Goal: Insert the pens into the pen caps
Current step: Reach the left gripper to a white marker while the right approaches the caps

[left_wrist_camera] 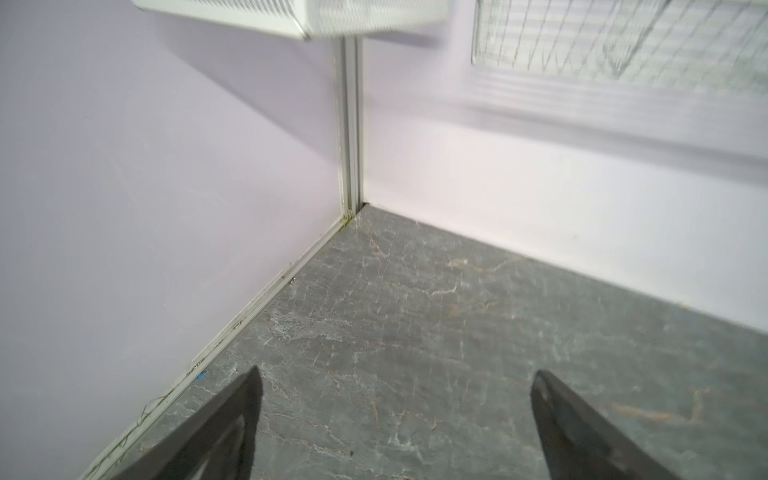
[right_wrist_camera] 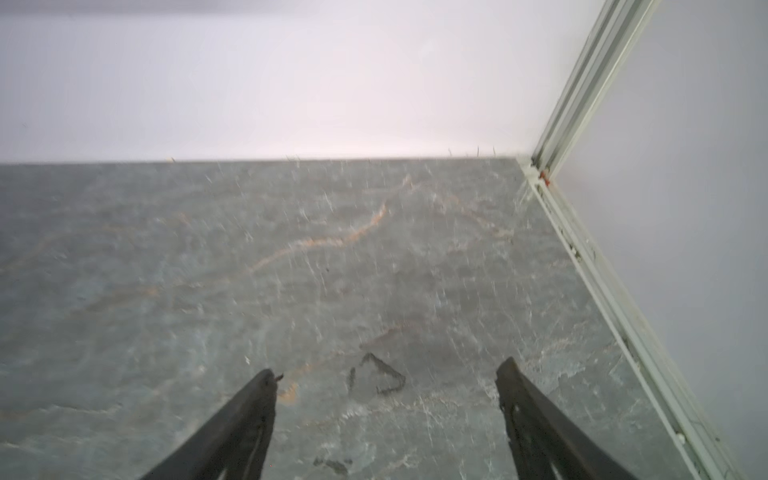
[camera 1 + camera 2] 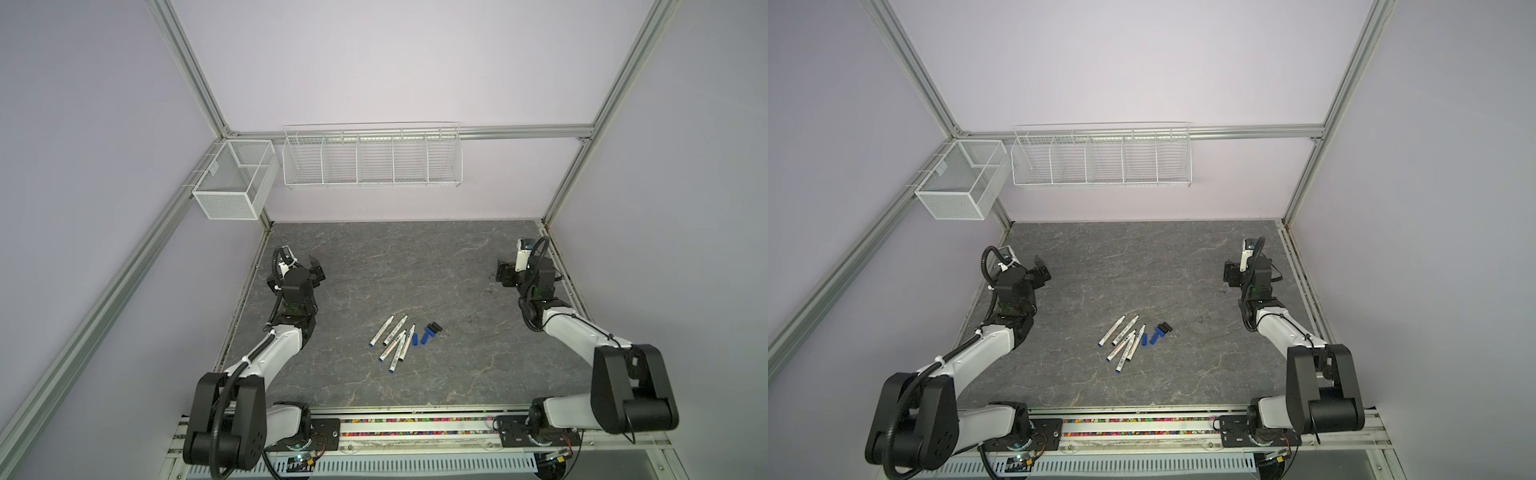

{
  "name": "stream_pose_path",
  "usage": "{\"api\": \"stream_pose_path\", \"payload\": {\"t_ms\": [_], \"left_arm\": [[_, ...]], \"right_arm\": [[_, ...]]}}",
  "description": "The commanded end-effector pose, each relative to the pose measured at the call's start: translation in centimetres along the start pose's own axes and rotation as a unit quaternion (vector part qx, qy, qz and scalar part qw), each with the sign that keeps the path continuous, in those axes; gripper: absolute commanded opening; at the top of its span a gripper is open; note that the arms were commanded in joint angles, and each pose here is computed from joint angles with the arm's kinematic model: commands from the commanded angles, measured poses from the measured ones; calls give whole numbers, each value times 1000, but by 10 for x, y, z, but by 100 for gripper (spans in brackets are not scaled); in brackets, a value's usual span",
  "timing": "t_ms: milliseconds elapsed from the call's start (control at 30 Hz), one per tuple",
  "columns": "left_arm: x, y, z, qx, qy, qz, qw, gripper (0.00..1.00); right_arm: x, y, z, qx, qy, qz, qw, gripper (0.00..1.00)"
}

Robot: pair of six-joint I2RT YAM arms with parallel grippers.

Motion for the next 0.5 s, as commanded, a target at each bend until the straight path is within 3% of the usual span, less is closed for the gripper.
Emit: {"api": "stream_pose_path", "payload": {"t_ms": [0,133,200,267,367,467], "left_arm": [[-26,32,-1,-14,-68,49,996,99],[-61,57,-42,28,-51,145,988,99],[-79,78,-68,58,6,222,973,96],[-96,97,-87,79,61,296,950,92],[-120,118,-106,116,139,393,901,91],[-133,126,-109,143,167,455,863,89]], "right_arm": [[-22,6,25,45,-15,75,996,86],[-48,-14,85,14,-98,86,991,86],[-59,-14,109,-3,-137,98,986,87],[-69,-26,127,-11,-176,93,980,87],[-74,-24,146,-26,-209,108,972,87],[-73,-19,159,-34,-231,122,965,87]]}}
Point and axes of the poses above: each gripper's point midway between its finger pads, its own x axis out along the fingers, its own z axis along the line the jaws close on, y = z × x, the point moved 7 cm from there along -x, back along the fingers, and after that the axes turned 11 degrees about -x, right-handed, at the moved point
